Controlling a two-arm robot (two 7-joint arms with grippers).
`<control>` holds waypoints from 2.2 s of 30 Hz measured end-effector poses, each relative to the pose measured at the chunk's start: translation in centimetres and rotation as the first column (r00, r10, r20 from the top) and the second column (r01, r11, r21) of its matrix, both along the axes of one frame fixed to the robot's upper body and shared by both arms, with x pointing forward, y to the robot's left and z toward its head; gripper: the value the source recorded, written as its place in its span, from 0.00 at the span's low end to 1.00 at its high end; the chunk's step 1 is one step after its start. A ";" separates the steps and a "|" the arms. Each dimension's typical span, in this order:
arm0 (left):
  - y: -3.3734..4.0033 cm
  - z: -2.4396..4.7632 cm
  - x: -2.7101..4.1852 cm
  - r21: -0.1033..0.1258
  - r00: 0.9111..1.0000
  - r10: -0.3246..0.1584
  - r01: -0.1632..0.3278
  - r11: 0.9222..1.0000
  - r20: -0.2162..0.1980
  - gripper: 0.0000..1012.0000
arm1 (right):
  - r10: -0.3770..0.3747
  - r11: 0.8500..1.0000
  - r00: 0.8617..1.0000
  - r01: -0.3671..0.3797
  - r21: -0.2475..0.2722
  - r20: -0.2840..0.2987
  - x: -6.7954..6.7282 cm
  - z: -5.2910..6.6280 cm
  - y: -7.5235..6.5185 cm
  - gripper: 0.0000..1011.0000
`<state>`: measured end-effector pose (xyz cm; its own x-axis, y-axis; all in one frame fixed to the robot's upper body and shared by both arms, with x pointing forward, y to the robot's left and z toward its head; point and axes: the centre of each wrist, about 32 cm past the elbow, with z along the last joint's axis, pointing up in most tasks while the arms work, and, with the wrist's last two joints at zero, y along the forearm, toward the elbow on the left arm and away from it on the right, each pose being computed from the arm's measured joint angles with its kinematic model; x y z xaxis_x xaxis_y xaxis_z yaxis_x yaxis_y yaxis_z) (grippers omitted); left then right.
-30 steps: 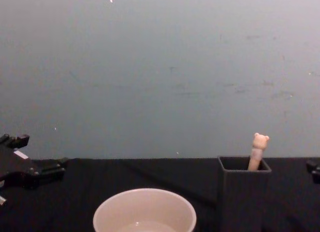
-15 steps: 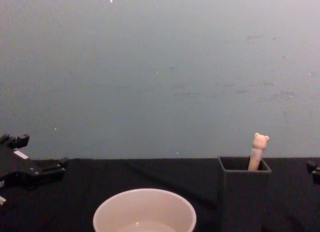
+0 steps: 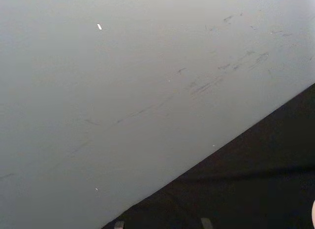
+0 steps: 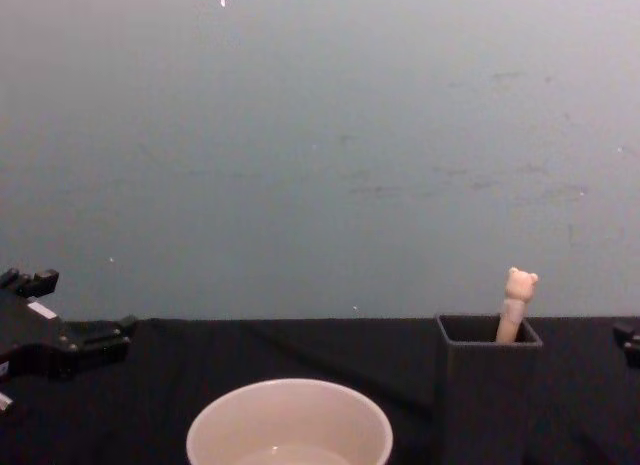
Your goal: Pick up the stirring spoon with one hand, stir inside the cup, then place it back in its original position.
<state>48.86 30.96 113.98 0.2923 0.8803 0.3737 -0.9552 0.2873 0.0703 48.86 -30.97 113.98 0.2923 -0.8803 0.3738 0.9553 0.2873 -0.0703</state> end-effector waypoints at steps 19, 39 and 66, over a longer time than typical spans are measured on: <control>0.00 0.00 0.00 0.000 1.000 0.000 0.000 1.000 0.000 0.99 | 0.007 1.000 1.000 -0.007 0.007 0.000 -0.1 0.1 -0.1 0.99; 0.00 0.00 0.00 0.000 1.000 0.000 0.000 1.000 0.000 0.99 | 0.333 0.891 0.941 -0.294 0.347 -0.058 -1.8 2.4 -1.1 0.99; 0.00 0.00 0.00 0.000 1.000 0.000 0.000 1.000 0.000 0.99 | 0.474 0.806 0.876 -0.389 0.446 -0.093 3.6 1.3 1.8 0.99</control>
<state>48.86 30.97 113.98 0.2923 0.8803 0.3738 -0.9552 0.2873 0.0703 52.42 -29.18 115.29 0.7055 -0.7034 -0.0872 0.7044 0.7094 -0.0228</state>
